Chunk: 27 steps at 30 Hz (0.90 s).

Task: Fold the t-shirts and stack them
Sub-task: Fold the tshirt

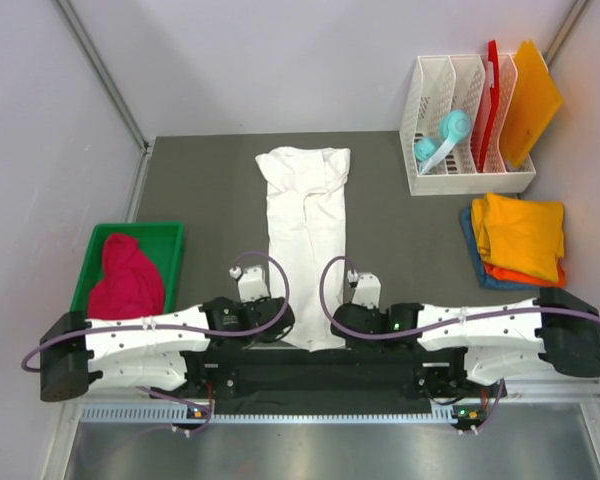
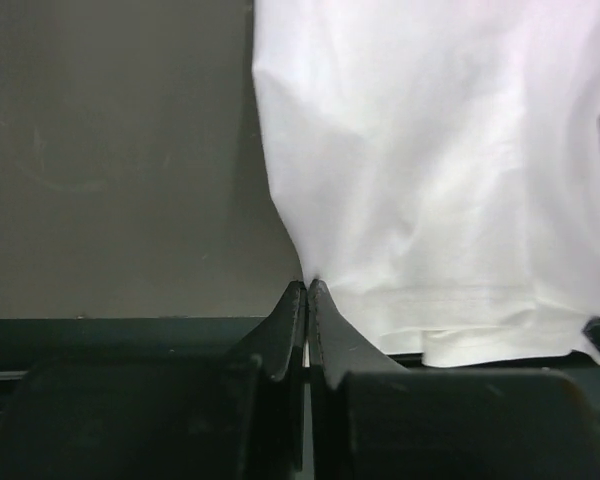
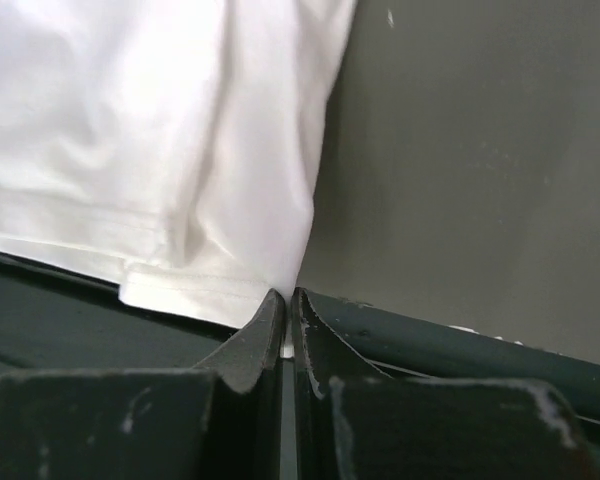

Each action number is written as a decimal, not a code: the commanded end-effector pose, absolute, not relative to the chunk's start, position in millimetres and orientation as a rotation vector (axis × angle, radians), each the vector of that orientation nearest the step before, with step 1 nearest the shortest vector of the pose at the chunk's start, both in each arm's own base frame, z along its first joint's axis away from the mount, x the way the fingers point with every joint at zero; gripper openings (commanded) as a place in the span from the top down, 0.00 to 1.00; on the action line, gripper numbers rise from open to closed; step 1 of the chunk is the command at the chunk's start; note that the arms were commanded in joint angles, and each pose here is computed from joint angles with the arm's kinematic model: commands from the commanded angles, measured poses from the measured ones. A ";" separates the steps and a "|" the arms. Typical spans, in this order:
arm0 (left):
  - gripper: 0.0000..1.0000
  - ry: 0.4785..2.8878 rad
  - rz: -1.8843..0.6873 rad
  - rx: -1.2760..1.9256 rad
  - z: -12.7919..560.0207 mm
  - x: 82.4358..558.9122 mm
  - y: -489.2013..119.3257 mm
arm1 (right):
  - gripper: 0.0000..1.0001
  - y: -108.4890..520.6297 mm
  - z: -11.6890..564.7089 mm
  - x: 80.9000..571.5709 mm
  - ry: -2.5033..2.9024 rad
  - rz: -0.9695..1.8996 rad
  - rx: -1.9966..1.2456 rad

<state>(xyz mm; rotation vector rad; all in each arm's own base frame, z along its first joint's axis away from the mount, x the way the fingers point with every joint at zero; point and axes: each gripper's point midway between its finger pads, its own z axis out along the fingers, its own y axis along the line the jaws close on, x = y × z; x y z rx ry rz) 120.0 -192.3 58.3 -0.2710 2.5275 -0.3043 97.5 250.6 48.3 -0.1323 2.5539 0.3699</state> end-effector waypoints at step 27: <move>1.00 2.196 -0.127 -0.267 152.9 300.6 -176.2 | 1.00 239.7 153.4 317.6 2.297 0.197 0.029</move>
